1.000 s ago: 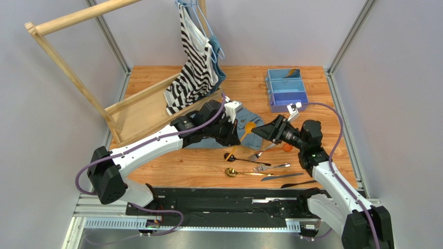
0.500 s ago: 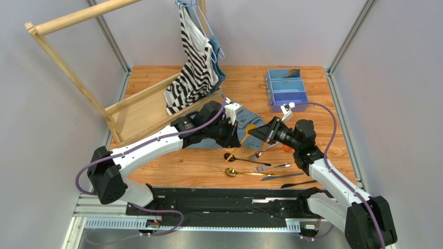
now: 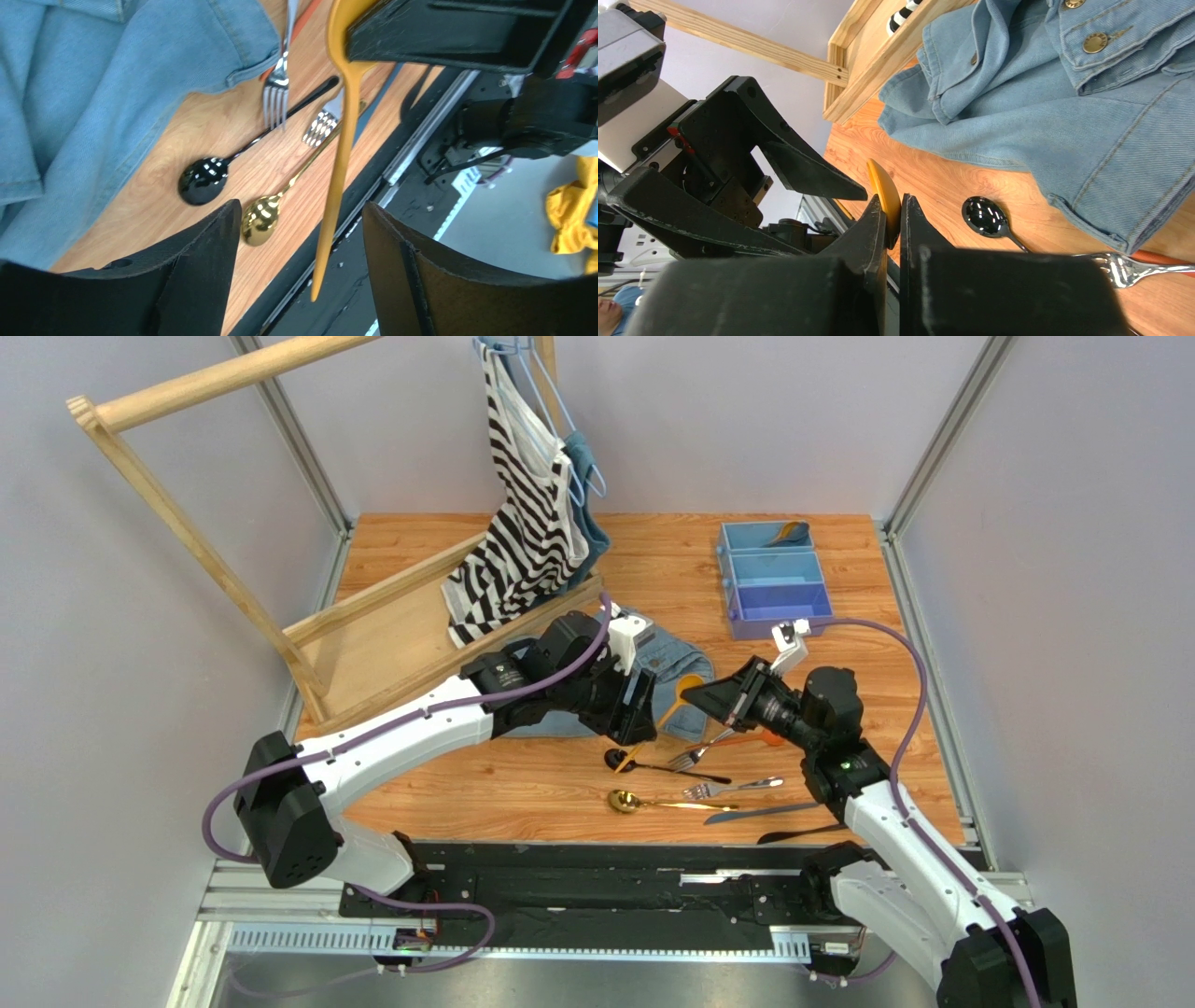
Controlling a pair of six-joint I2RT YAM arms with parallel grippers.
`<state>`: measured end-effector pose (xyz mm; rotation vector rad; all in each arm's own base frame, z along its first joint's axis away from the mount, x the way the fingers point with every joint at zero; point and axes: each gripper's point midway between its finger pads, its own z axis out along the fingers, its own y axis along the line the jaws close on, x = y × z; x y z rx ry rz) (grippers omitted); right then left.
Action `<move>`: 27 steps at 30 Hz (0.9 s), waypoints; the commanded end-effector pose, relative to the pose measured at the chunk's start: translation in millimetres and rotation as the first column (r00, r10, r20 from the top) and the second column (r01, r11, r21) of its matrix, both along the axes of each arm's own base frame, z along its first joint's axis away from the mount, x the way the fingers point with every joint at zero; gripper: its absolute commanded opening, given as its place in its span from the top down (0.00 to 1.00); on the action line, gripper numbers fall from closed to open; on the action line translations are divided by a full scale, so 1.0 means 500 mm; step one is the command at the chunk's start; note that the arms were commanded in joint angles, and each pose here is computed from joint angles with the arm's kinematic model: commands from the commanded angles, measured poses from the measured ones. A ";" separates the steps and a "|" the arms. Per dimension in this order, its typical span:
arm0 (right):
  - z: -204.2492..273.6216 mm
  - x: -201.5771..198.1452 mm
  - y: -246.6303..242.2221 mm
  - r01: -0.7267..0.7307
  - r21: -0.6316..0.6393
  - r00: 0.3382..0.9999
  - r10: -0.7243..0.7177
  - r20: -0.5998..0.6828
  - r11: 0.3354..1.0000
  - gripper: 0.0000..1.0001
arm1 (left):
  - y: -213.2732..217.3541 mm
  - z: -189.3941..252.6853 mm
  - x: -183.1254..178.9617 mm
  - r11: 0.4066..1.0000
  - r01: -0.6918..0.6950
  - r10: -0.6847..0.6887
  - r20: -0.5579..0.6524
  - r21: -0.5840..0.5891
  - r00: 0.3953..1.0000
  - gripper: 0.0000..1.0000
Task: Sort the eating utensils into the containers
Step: Pick up the spoon from the center of the board.
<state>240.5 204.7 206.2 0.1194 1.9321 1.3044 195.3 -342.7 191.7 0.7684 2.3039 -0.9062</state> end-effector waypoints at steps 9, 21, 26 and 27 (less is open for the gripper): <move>0.016 0.021 -0.026 0.082 -0.069 0.995 -0.078 0.063 0.994 1.00 | 0.151 0.063 0.074 0.937 -0.245 0.178 0.262 0.249 0.949 0.05; 0.001 0.032 -0.028 0.098 -0.087 0.995 -0.095 0.032 0.991 1.00 | 0.276 0.052 0.074 0.868 -0.337 0.193 0.376 0.365 0.906 0.01; 0.008 0.043 -0.031 0.110 -0.110 0.994 -0.107 0.030 0.988 1.00 | 0.298 0.032 0.071 0.868 -0.330 0.196 0.355 0.372 0.914 0.01; 0.009 0.045 -0.032 0.110 -0.121 0.994 -0.107 0.036 0.987 1.00 | 0.303 0.026 0.070 0.866 -0.327 0.194 0.348 0.378 0.917 0.01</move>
